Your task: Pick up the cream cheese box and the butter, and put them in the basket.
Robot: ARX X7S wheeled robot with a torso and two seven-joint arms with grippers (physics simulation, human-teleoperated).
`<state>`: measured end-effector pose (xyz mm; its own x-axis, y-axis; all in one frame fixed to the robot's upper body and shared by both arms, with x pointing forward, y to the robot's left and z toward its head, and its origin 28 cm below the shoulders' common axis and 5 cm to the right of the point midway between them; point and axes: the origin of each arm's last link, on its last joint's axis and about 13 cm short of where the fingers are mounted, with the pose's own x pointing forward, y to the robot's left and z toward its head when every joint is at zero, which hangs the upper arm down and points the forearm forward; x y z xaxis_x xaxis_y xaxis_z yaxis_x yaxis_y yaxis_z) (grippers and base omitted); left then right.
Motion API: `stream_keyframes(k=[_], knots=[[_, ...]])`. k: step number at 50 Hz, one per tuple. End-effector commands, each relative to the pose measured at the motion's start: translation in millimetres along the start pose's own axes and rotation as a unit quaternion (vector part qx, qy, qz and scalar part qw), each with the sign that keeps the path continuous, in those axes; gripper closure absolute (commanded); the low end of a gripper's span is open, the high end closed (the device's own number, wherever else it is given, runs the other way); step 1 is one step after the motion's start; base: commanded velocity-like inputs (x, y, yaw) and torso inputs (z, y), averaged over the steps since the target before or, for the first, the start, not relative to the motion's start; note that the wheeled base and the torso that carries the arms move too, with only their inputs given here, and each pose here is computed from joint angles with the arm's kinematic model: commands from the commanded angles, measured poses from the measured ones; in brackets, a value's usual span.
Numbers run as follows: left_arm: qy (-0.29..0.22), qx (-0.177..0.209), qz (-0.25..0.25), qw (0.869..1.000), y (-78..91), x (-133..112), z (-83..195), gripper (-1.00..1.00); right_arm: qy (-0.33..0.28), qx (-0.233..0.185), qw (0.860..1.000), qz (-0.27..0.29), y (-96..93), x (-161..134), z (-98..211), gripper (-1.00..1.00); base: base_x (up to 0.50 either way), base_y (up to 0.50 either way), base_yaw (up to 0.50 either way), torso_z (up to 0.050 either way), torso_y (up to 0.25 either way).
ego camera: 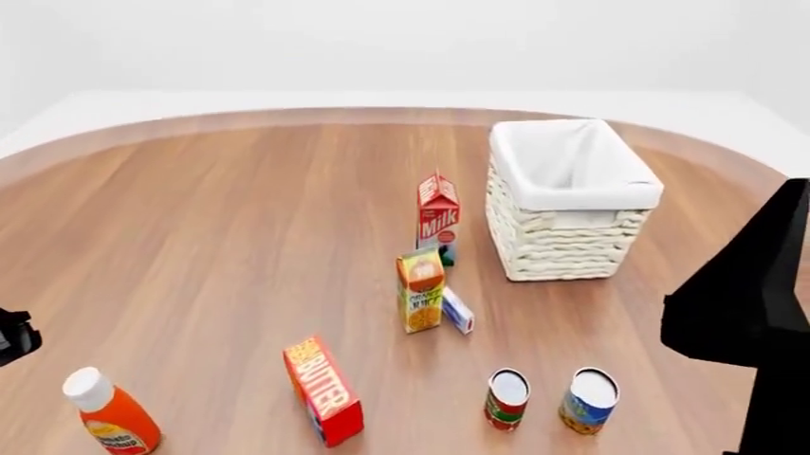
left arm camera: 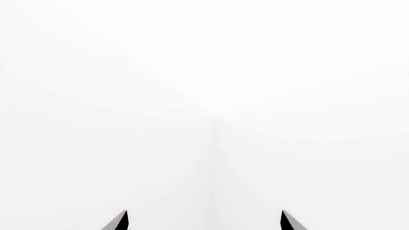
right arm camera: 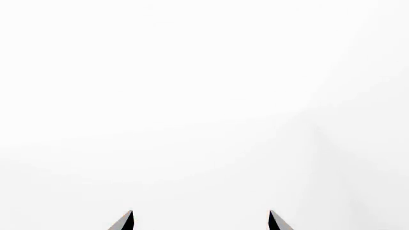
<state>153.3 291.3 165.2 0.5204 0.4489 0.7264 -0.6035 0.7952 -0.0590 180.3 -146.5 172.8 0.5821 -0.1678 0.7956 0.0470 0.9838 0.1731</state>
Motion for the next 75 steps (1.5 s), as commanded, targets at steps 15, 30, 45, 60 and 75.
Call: stream_keyframes(k=[15,30,45,60,75], knots=[[-0.003,0.011,0.001,1.0,2.3,-1.2,-1.2,-1.0,0.003,-0.007,1.0,0.02,2.6,-3.5,0.7,-1.0,0.5,0.0,0.0,0.0,0.0],[-0.002,0.011,0.001,1.0,2.4,-1.2,-1.9,-1.0,0.004,-0.009,1.0,0.025,4.1,-5.0,0.0,-1.0,0.5,0.0,0.0,0.0,0.001],[-0.001,0.01,-0.002,1.0,1.0,-1.5,-1.7,-1.0,0.005,-0.01,1.0,0.023,3.4,-4.6,-0.1,-1.0,0.5,0.0,0.0,0.0,0.0],[0.0,0.011,-0.004,1.0,0.3,-2.3,-3.3,-1.0,0.101,-0.043,0.993,0.038,12.8,7.5,12.1,-1.0,0.24,0.01,0.0,0.0,0.001],[0.001,0.012,-0.006,1.0,-0.6,-2.2,-3.4,-1.0,0.288,-0.02,0.95,0.116,27.8,4.7,23.1,-1.0,0.0,0.0,0.0,0.0,0.0]])
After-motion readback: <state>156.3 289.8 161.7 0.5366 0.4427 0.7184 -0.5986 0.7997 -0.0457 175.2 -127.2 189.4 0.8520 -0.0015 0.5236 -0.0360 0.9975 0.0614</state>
